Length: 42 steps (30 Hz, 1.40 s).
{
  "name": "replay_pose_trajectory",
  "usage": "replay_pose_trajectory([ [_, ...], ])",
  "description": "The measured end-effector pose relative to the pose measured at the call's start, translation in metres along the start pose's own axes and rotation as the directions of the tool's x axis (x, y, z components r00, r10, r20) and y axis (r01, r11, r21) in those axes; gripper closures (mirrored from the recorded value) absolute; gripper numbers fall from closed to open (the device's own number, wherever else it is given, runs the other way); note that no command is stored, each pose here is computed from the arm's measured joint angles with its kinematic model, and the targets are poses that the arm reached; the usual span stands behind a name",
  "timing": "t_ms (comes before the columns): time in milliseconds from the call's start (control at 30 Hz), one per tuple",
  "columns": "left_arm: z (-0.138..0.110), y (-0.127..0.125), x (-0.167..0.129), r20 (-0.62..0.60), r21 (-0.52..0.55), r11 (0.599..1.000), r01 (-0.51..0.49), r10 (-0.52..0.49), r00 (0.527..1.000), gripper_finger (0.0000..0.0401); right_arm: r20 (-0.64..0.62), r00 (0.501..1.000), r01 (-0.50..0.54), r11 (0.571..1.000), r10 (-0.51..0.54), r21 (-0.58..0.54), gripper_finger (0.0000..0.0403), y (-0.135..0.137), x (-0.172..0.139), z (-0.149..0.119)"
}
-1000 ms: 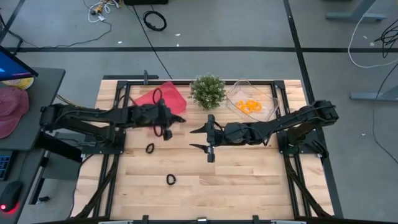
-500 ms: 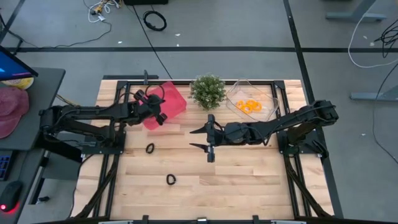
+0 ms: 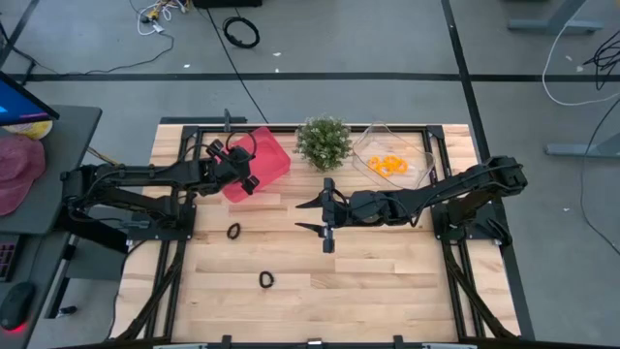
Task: Sort spring keychains
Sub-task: Put the black spring keychain into the pink bin
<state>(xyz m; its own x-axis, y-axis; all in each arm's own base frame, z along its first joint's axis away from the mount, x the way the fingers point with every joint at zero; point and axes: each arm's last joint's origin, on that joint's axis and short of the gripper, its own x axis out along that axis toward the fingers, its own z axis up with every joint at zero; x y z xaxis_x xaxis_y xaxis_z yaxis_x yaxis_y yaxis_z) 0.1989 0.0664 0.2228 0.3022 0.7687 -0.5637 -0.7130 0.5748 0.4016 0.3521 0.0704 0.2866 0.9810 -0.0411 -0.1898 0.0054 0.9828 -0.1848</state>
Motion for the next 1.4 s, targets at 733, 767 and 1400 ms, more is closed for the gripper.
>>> replay_pose_trajectory([
  [733,-0.0001,-0.0001,-0.0001,0.0,-0.015,1.0,0.001,-0.001,1.0,0.0255,0.0,1.0,0.0,1.0,0.0,0.0,0.0204,0.0,0.0,0.0],
  [767,-0.0001,-0.0001,-0.0001,0.0,-0.015,1.0,0.001,-0.001,1.0,0.0254,0.0,1.0,0.0,1.0,0.0,0.0,0.0204,0.0,0.0,0.0],
  [1400,-0.0023,0.0009,-0.0002,-0.015,-0.028,0.999,-0.026,0.026,1.0,0.0252,0.015,1.0,0.003,1.0,-0.003,-0.023,0.0204,-0.0005,0.0001,0.0016],
])
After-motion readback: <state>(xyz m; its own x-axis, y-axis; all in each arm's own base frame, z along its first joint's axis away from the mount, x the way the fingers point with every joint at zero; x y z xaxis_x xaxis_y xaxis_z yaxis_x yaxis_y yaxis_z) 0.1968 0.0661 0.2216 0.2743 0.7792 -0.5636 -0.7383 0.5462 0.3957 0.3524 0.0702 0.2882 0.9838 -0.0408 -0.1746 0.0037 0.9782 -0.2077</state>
